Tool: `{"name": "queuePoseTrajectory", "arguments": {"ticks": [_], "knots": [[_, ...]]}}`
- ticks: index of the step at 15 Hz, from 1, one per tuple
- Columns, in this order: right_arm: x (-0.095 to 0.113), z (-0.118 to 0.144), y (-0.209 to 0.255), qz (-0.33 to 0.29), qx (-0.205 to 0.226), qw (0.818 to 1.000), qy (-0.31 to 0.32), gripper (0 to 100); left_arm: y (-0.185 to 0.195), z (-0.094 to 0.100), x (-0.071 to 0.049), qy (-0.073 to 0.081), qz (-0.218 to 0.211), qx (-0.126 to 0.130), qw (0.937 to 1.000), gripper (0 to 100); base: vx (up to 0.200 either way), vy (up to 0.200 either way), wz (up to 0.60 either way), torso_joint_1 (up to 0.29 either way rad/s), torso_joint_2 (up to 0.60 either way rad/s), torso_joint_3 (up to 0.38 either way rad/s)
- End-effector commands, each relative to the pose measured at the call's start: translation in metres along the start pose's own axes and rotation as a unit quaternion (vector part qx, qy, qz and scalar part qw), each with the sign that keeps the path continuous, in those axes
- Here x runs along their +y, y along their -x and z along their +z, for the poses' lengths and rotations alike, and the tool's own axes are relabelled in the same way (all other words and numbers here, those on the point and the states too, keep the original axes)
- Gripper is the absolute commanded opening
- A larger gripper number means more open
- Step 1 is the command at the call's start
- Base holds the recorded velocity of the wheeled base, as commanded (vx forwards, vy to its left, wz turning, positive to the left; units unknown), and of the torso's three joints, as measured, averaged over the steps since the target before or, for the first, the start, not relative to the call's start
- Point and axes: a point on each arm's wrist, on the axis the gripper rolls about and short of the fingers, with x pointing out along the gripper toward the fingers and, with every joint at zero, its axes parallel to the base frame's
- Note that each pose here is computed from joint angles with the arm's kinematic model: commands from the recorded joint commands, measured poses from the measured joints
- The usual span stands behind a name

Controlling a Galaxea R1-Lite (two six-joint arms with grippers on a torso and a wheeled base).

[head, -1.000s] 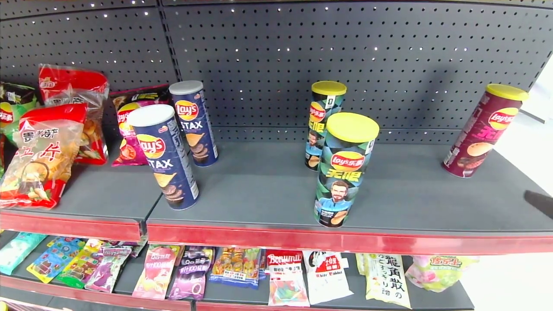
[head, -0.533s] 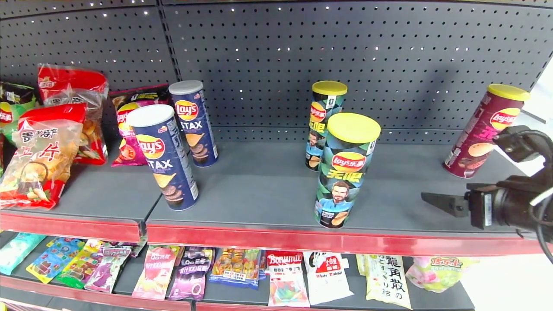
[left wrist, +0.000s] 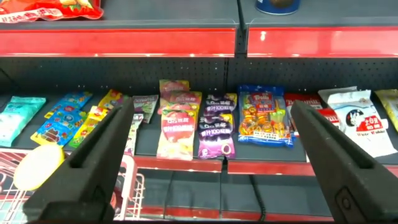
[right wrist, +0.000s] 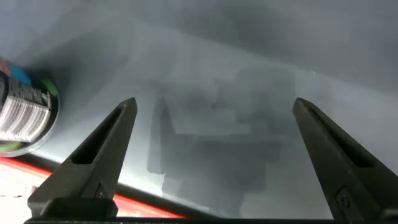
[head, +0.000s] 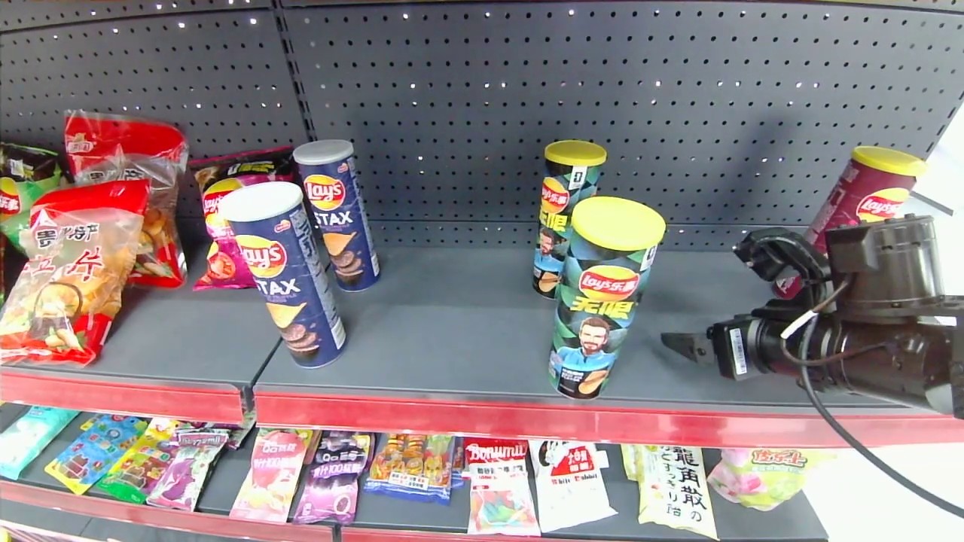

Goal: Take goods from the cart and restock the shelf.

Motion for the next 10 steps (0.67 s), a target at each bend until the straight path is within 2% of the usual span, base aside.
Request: {"name": "queuePoseTrajectory", "arguments": {"ticks": [1, 10], "knots": [[0.006, 0.001, -0.011, 0.007, 0.01, 1.0, 0.006, 100, 0.0, 0.0, 0.0, 0.0, -0.001, 0.002, 1.0, 100, 0.0, 0.0, 0.0, 0.0, 0.0, 0.0], [0.025, -0.001, -0.009, 0.035, 0.012, 0.999, 0.027, 100, 0.0, 0.0, 0.0, 0.0, 0.0, 0.001, 1.0, 100, 0.0, 0.0, 0.0, 0.0, 0.0, 0.0]]}}
